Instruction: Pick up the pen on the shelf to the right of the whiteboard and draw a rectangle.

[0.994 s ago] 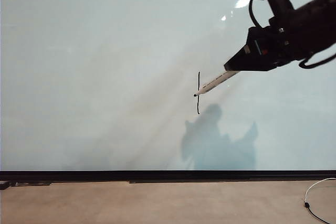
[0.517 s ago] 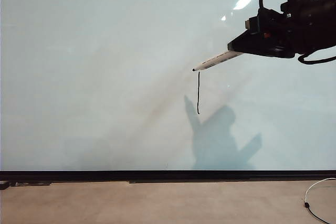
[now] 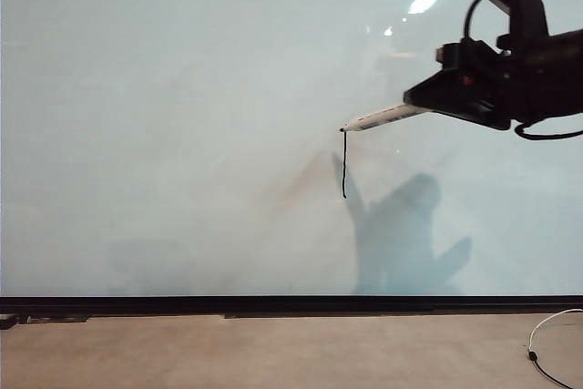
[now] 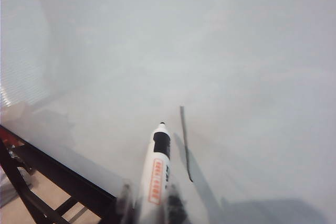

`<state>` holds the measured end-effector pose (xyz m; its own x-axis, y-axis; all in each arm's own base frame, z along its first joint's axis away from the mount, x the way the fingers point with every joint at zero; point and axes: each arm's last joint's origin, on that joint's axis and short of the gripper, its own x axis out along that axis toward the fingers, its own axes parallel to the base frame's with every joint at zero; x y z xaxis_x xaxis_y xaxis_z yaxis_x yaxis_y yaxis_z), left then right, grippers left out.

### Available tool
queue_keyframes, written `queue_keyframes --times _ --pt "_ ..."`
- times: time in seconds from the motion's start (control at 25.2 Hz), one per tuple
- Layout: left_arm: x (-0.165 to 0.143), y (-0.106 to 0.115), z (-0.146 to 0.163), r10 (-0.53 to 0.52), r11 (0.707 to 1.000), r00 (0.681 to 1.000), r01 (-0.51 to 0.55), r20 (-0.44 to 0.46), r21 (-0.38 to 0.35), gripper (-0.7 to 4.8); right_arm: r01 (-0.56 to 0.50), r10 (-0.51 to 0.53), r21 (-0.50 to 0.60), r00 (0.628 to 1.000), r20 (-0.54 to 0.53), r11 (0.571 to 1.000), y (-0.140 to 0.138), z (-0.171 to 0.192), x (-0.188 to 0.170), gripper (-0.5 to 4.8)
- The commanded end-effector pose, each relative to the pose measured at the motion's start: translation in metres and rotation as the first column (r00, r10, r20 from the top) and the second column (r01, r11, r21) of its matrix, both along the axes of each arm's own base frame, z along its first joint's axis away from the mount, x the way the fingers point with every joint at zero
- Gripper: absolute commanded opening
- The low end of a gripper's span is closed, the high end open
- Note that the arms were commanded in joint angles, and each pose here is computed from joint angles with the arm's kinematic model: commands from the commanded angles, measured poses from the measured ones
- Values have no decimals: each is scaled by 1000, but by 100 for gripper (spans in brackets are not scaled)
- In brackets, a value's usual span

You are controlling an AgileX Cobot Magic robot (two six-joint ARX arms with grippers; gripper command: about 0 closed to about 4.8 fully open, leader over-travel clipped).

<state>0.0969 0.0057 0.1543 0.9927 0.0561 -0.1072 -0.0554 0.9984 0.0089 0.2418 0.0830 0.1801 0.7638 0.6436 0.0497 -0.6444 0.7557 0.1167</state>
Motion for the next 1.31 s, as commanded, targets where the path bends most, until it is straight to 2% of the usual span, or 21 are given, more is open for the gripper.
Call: queue_keyframes --times 0.04,0.4,1.31 --pt "0 0 2 1 1000 1000 -1 13 2 -4 -24 24 19 999 28 1000 -2 4 0 -5" --pt "0 0 2 1 1000 1000 -1 13 2 -4 -14 14 20 1000 28 1000 -10 4 3 -5" --pt "0 0 2 1 1000 1000 -1 13 2 -4 -28 28 15 999 30 999 -7 4 17 -5"
